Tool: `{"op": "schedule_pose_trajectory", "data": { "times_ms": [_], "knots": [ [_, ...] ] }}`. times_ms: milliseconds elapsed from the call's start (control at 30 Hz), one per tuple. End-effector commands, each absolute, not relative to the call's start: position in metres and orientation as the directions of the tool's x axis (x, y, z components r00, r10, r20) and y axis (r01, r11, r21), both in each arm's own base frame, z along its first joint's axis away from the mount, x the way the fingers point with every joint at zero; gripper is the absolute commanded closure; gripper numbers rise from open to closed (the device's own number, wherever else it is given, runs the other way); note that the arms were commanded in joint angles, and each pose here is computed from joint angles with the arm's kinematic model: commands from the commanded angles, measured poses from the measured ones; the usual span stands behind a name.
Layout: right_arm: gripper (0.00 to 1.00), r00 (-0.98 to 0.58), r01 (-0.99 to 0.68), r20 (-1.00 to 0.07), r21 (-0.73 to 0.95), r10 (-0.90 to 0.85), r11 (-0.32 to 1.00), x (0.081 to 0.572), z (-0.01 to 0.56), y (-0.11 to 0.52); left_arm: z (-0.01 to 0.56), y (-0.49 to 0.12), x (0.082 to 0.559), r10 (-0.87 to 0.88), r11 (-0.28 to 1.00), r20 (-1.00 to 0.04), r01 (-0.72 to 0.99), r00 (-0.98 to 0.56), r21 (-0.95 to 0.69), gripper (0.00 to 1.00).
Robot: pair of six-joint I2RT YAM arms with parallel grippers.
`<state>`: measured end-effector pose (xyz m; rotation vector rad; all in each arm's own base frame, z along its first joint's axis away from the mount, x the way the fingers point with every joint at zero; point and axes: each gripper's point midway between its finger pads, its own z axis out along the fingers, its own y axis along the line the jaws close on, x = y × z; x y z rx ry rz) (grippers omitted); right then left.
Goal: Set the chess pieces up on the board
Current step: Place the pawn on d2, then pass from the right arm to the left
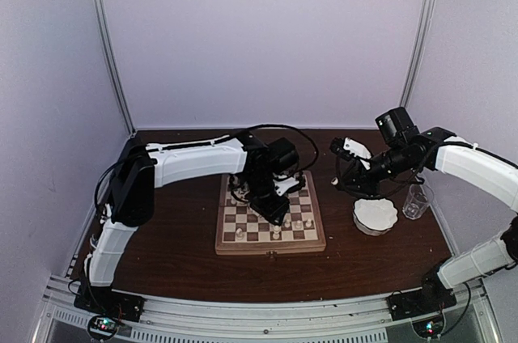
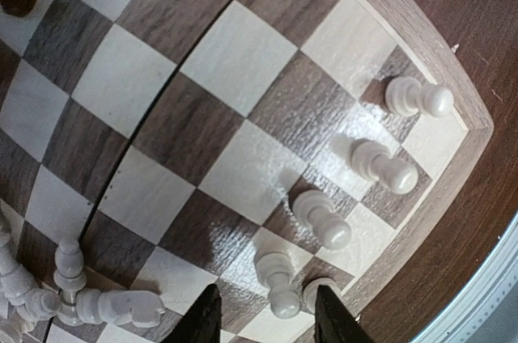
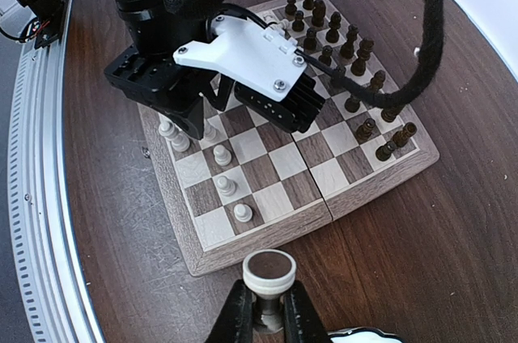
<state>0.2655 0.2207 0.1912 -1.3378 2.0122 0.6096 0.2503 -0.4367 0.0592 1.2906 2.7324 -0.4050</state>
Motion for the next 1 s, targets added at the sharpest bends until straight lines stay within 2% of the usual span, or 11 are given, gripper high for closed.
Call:
{"op": "schedule_pose_trajectory", "data": {
  "times_ms": [0,233,333,433,633,967],
  "knots": [
    [0.92,-0.262,-0.929,-0.741,0.019,-0.618,0.37,0.265,0.199,0.22,0.112,-0.439,0.265,0.739,0.584,-0.325,0.801,-0.59,-0.128,0.58],
    [0.92,-0.261,-0.938,-0.747,0.046,-0.612,0.344,0.261,0.211,0.227,0.181,-0.436,0.292,0.659,0.621,-0.517,0.783,-0.547,-0.038,0.57],
    [0.92,-0.247,-0.948,-0.744,0.053,-0.621,0.313,0.255,0.219,0.233,0.221,-0.455,0.277,0.555,0.565,-0.635,0.804,-0.538,-0.187,0.58],
    [0.92,-0.221,-0.96,-0.727,0.046,-0.65,0.276,0.248,0.225,0.239,0.25,-0.477,0.254,0.438,0.453,-0.694,0.807,-0.572,-0.379,0.58],
    [0.92,-0.173,-0.977,-0.697,0.033,-0.696,0.21,0.239,0.228,0.256,0.269,-0.507,0.232,0.284,0.267,-0.681,0.737,-0.675,-0.62,0.58],
    [0.92,-0.114,-0.986,-0.681,-0.01,-0.724,0.165,0.23,0.233,0.27,0.266,-0.528,0.224,0.257,0.152,-0.607,0.651,-0.752,-0.744,0.57]
  ]
}}
